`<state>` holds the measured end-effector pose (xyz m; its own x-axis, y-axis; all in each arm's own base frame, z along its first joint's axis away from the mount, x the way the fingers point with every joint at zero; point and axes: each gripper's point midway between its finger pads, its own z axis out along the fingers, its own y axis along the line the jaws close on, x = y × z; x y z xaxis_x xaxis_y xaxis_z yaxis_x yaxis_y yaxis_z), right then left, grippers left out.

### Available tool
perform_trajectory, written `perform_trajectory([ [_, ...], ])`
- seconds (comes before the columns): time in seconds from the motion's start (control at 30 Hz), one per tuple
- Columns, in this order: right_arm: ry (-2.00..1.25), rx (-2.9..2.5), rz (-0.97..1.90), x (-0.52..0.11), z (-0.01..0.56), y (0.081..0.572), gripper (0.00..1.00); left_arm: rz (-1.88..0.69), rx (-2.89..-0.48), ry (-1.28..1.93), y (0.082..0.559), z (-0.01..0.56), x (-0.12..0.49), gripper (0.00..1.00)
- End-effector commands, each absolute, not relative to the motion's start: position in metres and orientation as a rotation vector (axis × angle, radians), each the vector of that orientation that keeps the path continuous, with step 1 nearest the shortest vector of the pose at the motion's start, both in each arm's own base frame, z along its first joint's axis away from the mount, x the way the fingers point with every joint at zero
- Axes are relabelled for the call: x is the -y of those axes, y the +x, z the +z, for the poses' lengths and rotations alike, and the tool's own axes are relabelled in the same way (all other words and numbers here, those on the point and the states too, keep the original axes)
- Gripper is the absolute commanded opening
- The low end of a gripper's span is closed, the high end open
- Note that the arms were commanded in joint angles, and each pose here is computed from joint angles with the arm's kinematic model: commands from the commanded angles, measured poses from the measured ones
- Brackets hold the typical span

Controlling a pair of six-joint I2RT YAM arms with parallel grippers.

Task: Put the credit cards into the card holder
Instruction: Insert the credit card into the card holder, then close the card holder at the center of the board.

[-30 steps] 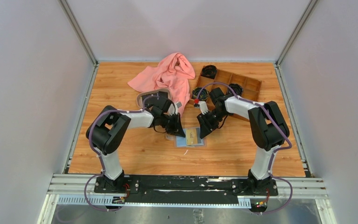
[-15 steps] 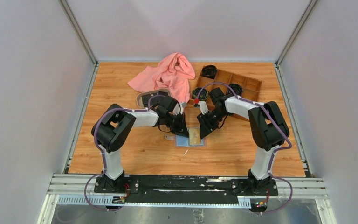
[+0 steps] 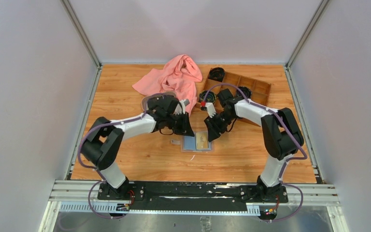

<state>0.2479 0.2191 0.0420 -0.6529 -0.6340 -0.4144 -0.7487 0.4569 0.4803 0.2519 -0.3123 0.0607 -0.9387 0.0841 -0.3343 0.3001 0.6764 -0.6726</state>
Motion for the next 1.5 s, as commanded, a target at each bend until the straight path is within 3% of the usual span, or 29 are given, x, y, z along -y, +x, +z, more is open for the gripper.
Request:
perform_trajectory([
  [0.0, -1.295, -2.434, 0.871, -0.212, 0.06, 0.255, 0.47, -1.05, -2.513, 0.33, 0.253, 0.091, 0.294, 0.17],
  [0.23, -1.355, -2.267, 0.804, -0.196, 0.098, 0.259, 0.47, -0.964, -2.299, 0.38, 0.243, 0.14, 0.265, 0.21],
  [0.37, -1.329, -2.098, 0.82, -0.187, 0.137, 0.259, 0.47, -0.918, -2.164, 0.399, 0.237, 0.163, 0.247, 0.29],
  [0.5, -1.33, -1.928, 0.836, -0.184, 0.173, 0.25, 0.47, -0.892, -2.039, 0.41, 0.231, 0.179, 0.232, 0.46],
  [0.63, -1.357, -1.787, 0.809, -0.184, 0.2, 0.237, 0.49, -0.863, -1.955, 0.387, 0.227, 0.185, 0.217, 0.71],
  [0.7, -1.36, -1.737, 0.807, -0.186, 0.211, 0.232, 0.59, -0.838, -1.939, 0.337, 0.226, 0.184, 0.207, 0.87],
  [0.77, -1.369, -1.696, 0.855, -0.19, 0.216, 0.226, 0.77, -0.808, -1.925, 0.27, 0.227, 0.182, 0.197, 0.99],
  [0.8, -1.37, -1.683, 0.904, -0.194, 0.215, 0.222, 0.83, -0.791, -1.919, 0.228, 0.227, 0.182, 0.19, 1.0],
  [0.9, -1.352, -1.691, 1.073, -0.205, 0.214, 0.213, 0.86, -0.773, -1.893, 0.109, 0.225, 0.176, 0.175, 1.0],
  [1.1, -1.361, -1.768, 1.13, -0.204, 0.173, 0.212, 0.84, -0.949, -1.918, 0.068, 0.206, 0.152, 0.188, 1.0],
  [1.47, -1.362, -1.967, 1.027, -0.193, 0.129, 0.228, 0.78, -0.99, -2.047, -0.032, 0.199, 0.117, 0.191, 0.91],
])
